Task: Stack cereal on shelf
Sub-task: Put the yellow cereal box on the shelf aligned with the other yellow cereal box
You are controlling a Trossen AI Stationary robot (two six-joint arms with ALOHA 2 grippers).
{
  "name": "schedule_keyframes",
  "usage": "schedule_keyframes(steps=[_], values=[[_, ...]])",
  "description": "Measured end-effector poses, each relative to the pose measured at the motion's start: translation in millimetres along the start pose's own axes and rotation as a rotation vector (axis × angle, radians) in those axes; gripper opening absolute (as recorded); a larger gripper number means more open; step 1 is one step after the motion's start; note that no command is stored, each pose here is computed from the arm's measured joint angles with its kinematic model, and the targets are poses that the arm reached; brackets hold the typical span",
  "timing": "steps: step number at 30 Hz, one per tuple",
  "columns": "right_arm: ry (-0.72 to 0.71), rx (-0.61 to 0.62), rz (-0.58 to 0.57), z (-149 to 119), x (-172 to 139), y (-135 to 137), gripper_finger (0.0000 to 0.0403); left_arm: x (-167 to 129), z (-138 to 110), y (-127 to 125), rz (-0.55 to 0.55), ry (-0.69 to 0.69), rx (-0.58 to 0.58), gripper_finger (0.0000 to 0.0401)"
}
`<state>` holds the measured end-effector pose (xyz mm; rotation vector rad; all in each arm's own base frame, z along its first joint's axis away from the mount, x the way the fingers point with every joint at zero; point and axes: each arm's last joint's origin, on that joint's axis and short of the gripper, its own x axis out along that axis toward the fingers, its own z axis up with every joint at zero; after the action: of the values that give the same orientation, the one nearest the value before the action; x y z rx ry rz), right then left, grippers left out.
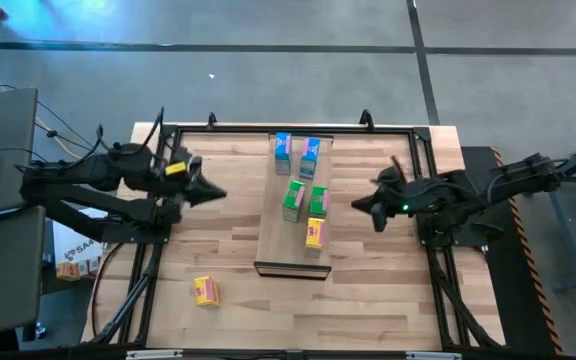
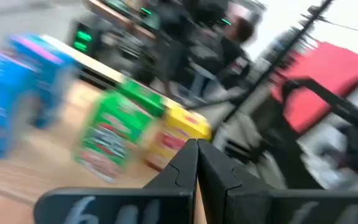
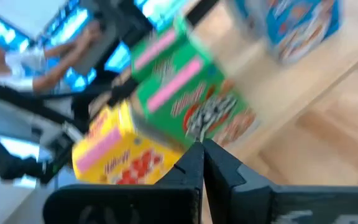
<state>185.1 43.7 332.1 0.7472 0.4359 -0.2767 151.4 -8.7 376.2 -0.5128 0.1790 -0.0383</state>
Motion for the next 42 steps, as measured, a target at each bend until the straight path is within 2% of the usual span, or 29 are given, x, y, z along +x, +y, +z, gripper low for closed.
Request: schedule_keyframes(steps=[3, 6, 10, 13, 16, 18, 21, 25, 28, 34, 39, 42], values=[[-0.078, 0.002, -0.017, 5.1, -10.0, -2.6, 0.0, -1.1, -8.5, -9.6, -0.07, 0.072, 0.007, 0.0007], [-0.107, -0.003, -0.033, 6.4, -12.0, -3.6, 0.0, 5.4, -17.8, -18.9, -0.139, 0.149, 0.057, 0.0037], [-0.097, 0.014, -0.036, 5.3, -9.3, -3.1, 0.0, 13.4, -25.1, -25.0, -0.24, 0.228, 0.146, 0.0109], [-0.081, 0.053, -0.025, 4.7, -9.0, -2.9, 0.0, 21.4, -28.8, -24.4, -0.239, 0.26, 0.161, 0.0173], [-0.081, 0.097, -0.023, 4.7, -9.0, -2.8, 0.0, 26.5, -31.8, -24.2, -0.262, 0.282, 0.245, 0.023], [-0.08, 0.121, -0.021, 4.7, -9.0, -2.8, 0.0, 29.9, -33.6, -25.3, -0.312, 0.301, 0.297, 0.0261], [-0.081, 0.148, -0.02, 4.7, -9.0, -2.8, 0.0, 33.9, -37.3, -26.2, -0.374, 0.347, 0.316, 0.0293], [-0.081, 0.158, -0.02, 4.7, -9.0, -2.8, 0.0, 33.7, -44.5, -26.1, -0.422, 0.438, 0.336, 0.0308], [-0.087, 0.157, -0.023, 4.9, -9.0, -3.0, 0.0, 32.4, -51.4, -32.6, -0.432, 0.553, 0.409, 0.0309], [-0.075, 0.136, -0.048, 3.4, -9.0, -5.1, 0.0, 42.6, -73.7, -64.7, -0.488, 0.729, 0.669, 0.031], [-0.042, 0.11, -0.084, 0.3, -9.1, -8.9, 0.0, 50.6, -111.6, -85.8, -0.549, 0.885, 0.871, 0.031], [-0.024, 0.094, -0.111, -1.6, -9.3, -11.6, 0.0, 55.4, -133.4, -93.0, -0.512, 0.931, 1.054, 0.031]])
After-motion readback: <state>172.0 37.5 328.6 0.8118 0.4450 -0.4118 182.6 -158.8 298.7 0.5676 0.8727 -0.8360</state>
